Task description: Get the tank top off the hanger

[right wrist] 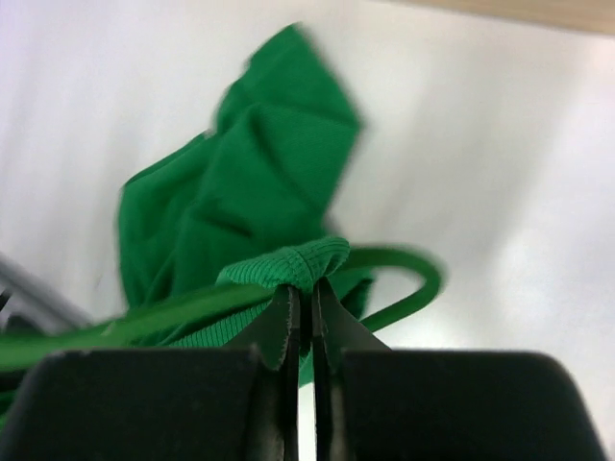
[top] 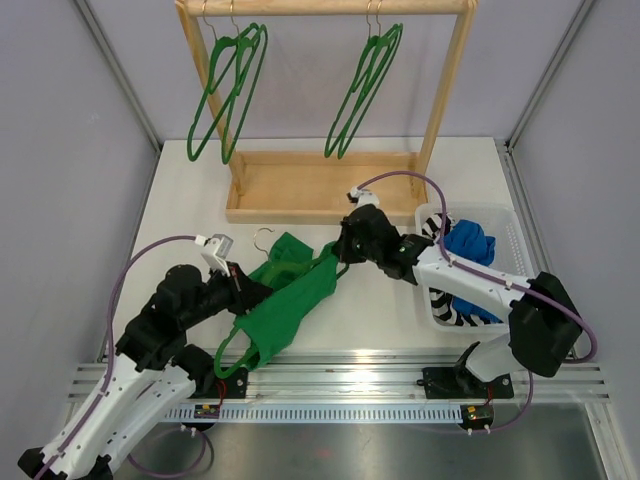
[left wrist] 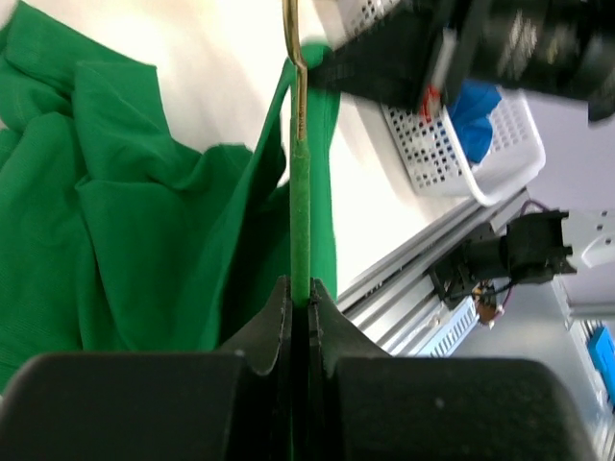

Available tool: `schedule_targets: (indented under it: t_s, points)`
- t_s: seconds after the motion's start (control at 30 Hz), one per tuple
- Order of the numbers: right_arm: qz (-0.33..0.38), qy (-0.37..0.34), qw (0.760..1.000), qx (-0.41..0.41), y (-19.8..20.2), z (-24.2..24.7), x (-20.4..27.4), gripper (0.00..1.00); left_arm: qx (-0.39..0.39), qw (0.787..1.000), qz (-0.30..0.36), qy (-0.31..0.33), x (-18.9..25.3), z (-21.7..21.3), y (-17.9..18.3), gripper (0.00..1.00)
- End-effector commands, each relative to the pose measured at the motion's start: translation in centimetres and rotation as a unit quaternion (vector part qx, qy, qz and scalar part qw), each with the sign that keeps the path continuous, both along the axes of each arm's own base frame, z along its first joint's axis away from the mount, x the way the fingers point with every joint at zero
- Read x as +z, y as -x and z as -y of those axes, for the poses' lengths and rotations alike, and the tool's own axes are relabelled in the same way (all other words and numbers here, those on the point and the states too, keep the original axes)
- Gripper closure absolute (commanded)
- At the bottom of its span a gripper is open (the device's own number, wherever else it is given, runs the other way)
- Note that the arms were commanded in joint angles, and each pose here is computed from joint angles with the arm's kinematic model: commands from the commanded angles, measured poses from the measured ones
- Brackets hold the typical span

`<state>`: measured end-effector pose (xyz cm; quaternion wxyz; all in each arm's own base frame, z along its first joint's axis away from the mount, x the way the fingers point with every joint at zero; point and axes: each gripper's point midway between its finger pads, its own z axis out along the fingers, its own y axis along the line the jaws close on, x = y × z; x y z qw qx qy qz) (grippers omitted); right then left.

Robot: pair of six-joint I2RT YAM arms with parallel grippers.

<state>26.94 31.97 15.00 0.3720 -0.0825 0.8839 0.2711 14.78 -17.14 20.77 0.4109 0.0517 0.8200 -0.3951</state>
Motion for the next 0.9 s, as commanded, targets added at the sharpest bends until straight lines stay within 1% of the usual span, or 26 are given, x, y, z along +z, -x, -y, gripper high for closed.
schedule_targets:
  t_s: [0.0,0.03,0.17,0.27,0.3,0.4,0.47,0.5,0.53,0.57,0.6,0.63,0.67,0.7,0.73,0.77,0.8,0.83,0.87]
  points:
    - [0.018,0.069,0.991,-0.114,-5.4,6.1,-0.6,1.00,-0.060,0.998,0.018,0.011,2.0,1.0,1.6,1.00]
    - [0.006,0.084,0.987,-0.139,-6.3,8.1,-1.4,1.00,-0.059,0.998,0.014,0.007,1.8,0.9,1.7,1.00]
    - [-0.055,0.110,0.980,-0.154,-7.2,10.8,-4.8,1.00,-0.056,0.998,0.031,0.011,2.6,0.5,2.0,1.00]
    - [-0.098,0.109,0.982,-0.120,-5.8,10.3,-7.3,1.00,-0.050,0.997,0.058,0.025,4.0,0.1,2.2,1.00]
    - [-0.111,0.091,0.985,-0.100,-5.1,9.4,-7.5,1.00,-0.045,0.996,0.070,0.029,4.6,-0.1,2.2,1.00]
    - [-0.129,0.089,0.983,-0.096,-4.2,9.7,-8.6,1.00,-0.039,0.992,0.109,0.054,6.9,-0.4,2.4,1.00]
    - [-0.145,0.068,0.984,-0.083,-3.6,9.4,-9.0,1.00,-0.038,0.985,0.148,0.079,9.0,-0.4,2.5,1.00]
    - [-0.152,0.041,0.986,-0.056,-2.9,8.5,-8.4,1.00,-0.035,0.981,0.165,0.093,10.0,-0.6,2.7,1.00]
    - [-0.143,0.011,0.989,-0.038,-2.9,7.4,-7.6,1.00,-0.032,0.973,0.199,0.114,11.8,-0.6,2.6,1.00]
    - [-0.142,-0.013,0.990,-0.019,-2.0,6.9,-6.9,1.00,-0.024,0.969,0.213,0.124,12.3,-0.6,2.3,1.00]
    - [-0.138,-0.064,0.988,0.031,-1.1,5.1,-5.3,1.00,-0.021,0.962,0.233,0.141,13.3,-0.8,2.4,1.00]
    - [-0.135,-0.097,0.984,0.065,-0.1,4.1,-4.1,1.00,-0.019,0.946,0.277,0.168,15.6,-0.9,2.4,1.00]
    - [-0.148,-0.151,0.969,0.129,2.6,3.0,-2.0,1.00,-0.013,0.939,0.294,0.177,15.9,-0.8,2.1,1.00]
    - [-0.136,-0.181,0.960,0.163,3.5,2.3,-0.3,1.00,-0.007,0.930,0.319,0.183,16.7,-1.0,1.8,1.00]
    - [-0.123,-0.203,0.953,0.190,4.3,1.8,1.1,1.00,-0.003,0.910,0.361,0.201,18.9,-1.2,1.9,1.00]
    - [-0.104,-0.214,0.947,0.214,5.5,1.7,3.2,1.00,0.002,0.903,0.380,0.202,19.6,-1.3,1.7,1.00]
    - [-0.105,-0.204,0.948,0.219,6.5,1.8,3.5,1.00,0.003,0.893,0.403,0.198,20.5,-1.3,1.5,1.00]
    - [-0.108,-0.193,0.945,0.243,8.5,1.1,3.9,1.00,0.005,0.878,0.431,0.207,22.0,-1.1,1.2,1.00]
    - [-0.074,-0.183,0.947,0.254,8.8,0.7,5.5,1.00,0.010,0.869,0.448,0.212,23.0,-1.2,1.1,1.00]
